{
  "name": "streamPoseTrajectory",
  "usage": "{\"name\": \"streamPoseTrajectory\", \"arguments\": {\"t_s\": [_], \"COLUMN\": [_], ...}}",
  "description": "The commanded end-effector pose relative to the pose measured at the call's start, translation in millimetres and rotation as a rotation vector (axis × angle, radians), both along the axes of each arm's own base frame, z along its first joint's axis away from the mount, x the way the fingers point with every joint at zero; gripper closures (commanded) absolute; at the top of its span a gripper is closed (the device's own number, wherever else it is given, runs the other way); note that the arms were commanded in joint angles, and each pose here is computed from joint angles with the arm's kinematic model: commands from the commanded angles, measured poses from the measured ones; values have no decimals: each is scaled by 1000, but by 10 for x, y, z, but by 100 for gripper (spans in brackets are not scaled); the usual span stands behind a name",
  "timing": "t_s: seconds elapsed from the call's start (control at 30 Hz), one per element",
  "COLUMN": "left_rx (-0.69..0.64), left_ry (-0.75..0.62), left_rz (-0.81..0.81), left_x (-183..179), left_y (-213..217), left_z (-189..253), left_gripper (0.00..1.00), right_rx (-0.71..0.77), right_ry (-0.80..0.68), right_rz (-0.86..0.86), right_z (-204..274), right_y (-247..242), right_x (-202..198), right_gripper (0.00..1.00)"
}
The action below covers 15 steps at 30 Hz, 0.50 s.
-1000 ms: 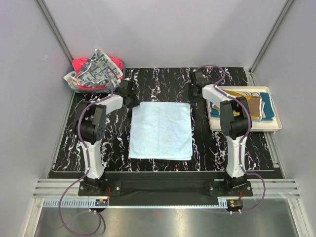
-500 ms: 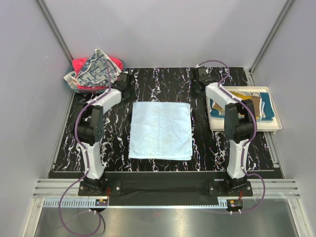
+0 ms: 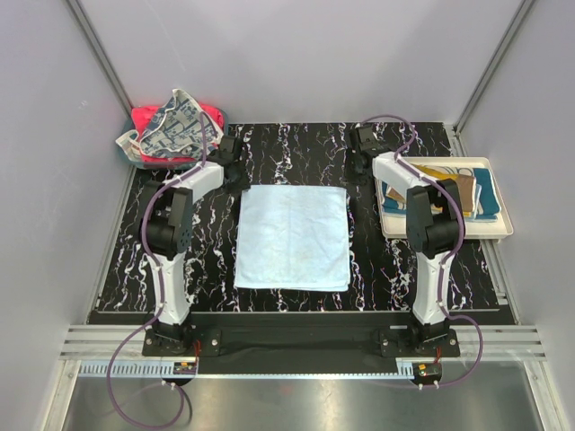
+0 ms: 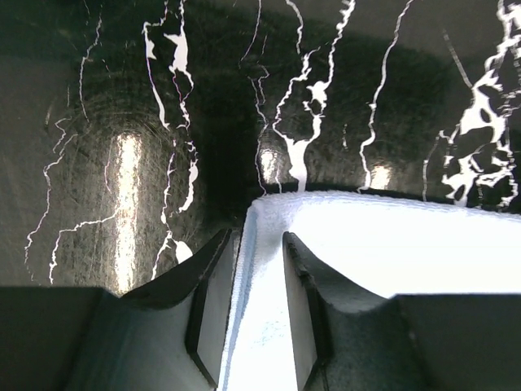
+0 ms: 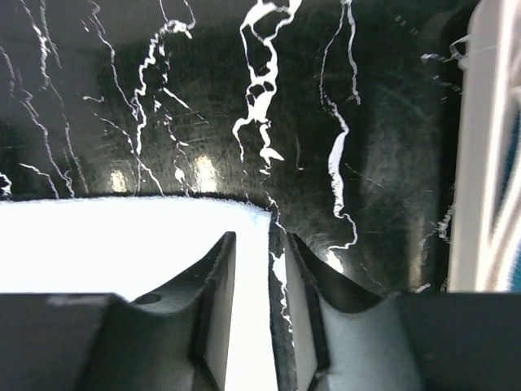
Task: Fold and stack the towels
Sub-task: Fold the towel
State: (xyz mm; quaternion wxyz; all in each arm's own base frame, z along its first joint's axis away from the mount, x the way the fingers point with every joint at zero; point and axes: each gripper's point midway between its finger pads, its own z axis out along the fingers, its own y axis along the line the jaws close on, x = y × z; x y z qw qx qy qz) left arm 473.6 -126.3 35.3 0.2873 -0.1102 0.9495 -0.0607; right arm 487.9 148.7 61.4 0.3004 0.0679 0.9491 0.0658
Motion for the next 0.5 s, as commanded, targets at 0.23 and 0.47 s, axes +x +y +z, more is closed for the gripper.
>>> {"name": "streamPoseTrajectory", "arguments": {"t_s": [0.23,0.47], "left_rx": [23,25], "left_ry": [-46,-41], "left_rz": [6,21], "left_x": [182,206], "left_y": [47,53], "left_z": [73,4], "left_gripper": [60,59], "right_rx": [44,39], "right_ry": [52,67], "right_rz": [11,10], "right_z": [-282,-401], "right_y": [74,72], "right_x": [-81,-79], "right_gripper": [61,61]}}
